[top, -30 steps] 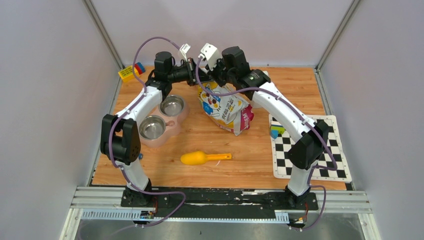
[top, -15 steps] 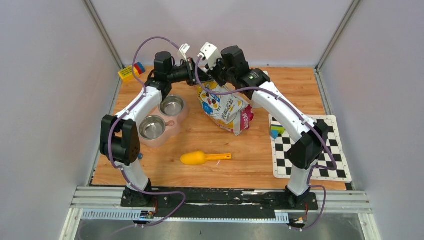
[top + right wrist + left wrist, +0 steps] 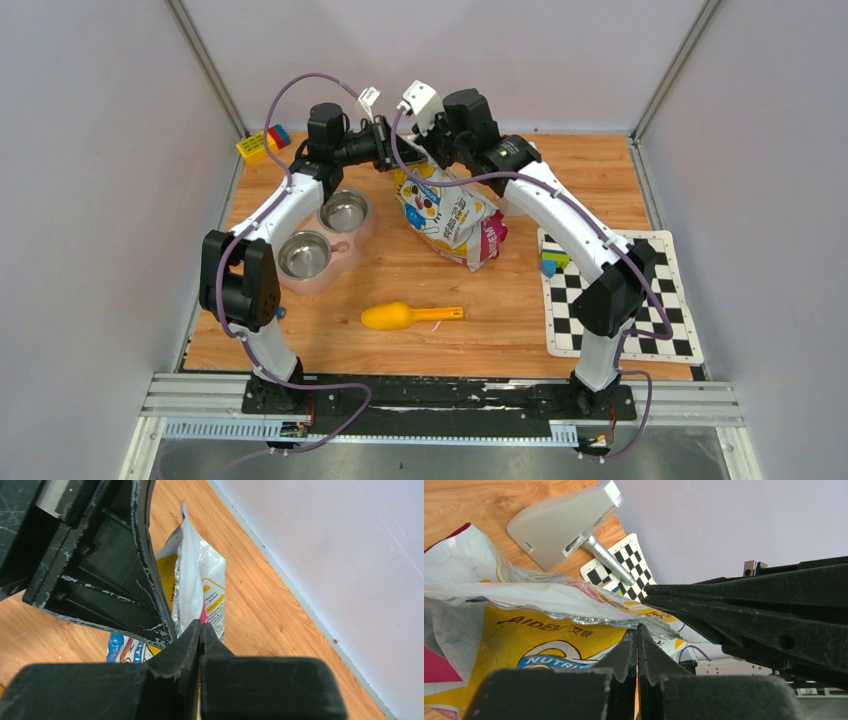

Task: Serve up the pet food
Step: Open the pet food bag at the center of the board.

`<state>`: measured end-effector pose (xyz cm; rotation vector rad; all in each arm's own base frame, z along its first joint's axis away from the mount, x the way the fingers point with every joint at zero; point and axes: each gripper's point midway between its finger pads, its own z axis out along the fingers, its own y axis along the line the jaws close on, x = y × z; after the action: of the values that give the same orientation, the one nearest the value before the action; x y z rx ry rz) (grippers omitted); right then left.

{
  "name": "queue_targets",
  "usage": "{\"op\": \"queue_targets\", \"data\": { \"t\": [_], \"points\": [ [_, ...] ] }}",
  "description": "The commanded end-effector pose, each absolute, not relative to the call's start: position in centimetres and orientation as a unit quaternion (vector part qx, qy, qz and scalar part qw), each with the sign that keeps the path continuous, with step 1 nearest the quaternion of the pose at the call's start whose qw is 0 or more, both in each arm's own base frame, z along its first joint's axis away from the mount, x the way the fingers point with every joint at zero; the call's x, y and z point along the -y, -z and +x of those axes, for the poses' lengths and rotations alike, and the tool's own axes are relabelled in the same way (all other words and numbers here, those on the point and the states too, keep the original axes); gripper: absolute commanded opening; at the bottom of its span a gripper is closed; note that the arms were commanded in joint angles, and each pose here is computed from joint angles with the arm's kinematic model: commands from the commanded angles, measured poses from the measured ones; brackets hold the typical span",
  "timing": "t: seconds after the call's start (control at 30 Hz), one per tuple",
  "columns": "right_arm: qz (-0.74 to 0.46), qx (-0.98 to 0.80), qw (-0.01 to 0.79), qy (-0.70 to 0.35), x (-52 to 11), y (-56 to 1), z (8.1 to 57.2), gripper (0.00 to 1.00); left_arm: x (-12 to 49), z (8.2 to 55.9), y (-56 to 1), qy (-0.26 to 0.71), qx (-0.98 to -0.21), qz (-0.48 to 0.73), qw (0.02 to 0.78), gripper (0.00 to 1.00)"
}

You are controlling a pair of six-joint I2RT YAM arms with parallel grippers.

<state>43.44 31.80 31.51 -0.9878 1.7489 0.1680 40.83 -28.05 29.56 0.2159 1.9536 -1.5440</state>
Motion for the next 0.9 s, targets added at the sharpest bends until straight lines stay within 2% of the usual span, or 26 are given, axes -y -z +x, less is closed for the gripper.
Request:
{"op": "queue_targets", "data": {
  "t": [0.0, 0.17, 0.3, 0.37, 0.6, 0.87],
  "points": [
    [-0.393, -0.728, 0.558, -0.064, -31.5, -33.6, 44.2, 0.00, 28.0, 39.6, -33.4, 0.598, -0.710, 0.117, 0.354, 0.00],
    [-0.388, -0.726, 0.564, -0.070, -31.5, -34.4, 44.0, 0.00, 28.0, 39.5, -33.4, 0.598, -0.710, 0.117, 0.354, 0.00],
    [-0.393, -0.720, 0.561, -0.112, -32.3, -35.2, 42.5, 0.21, 27.9, 39.4, -33.4, 0.598, -0.709, 0.118, 0.355, 0.00],
    [-0.395, -0.722, 0.554, -0.121, -32.4, -35.0, 42.2, 0.26, 27.9, 39.4, -33.4, 0.597, -0.709, 0.118, 0.355, 0.00],
    [-0.402, -0.731, 0.539, -0.118, -32.4, -33.5, 42.2, 0.27, 27.9, 39.3, -33.5, 0.596, -0.709, 0.119, 0.358, 0.00],
    [-0.408, -0.735, 0.528, -0.117, -32.4, -32.5, 42.0, 0.22, 27.8, 39.2, -33.4, 0.596, -0.709, 0.118, 0.357, 0.00]
  ]
}}
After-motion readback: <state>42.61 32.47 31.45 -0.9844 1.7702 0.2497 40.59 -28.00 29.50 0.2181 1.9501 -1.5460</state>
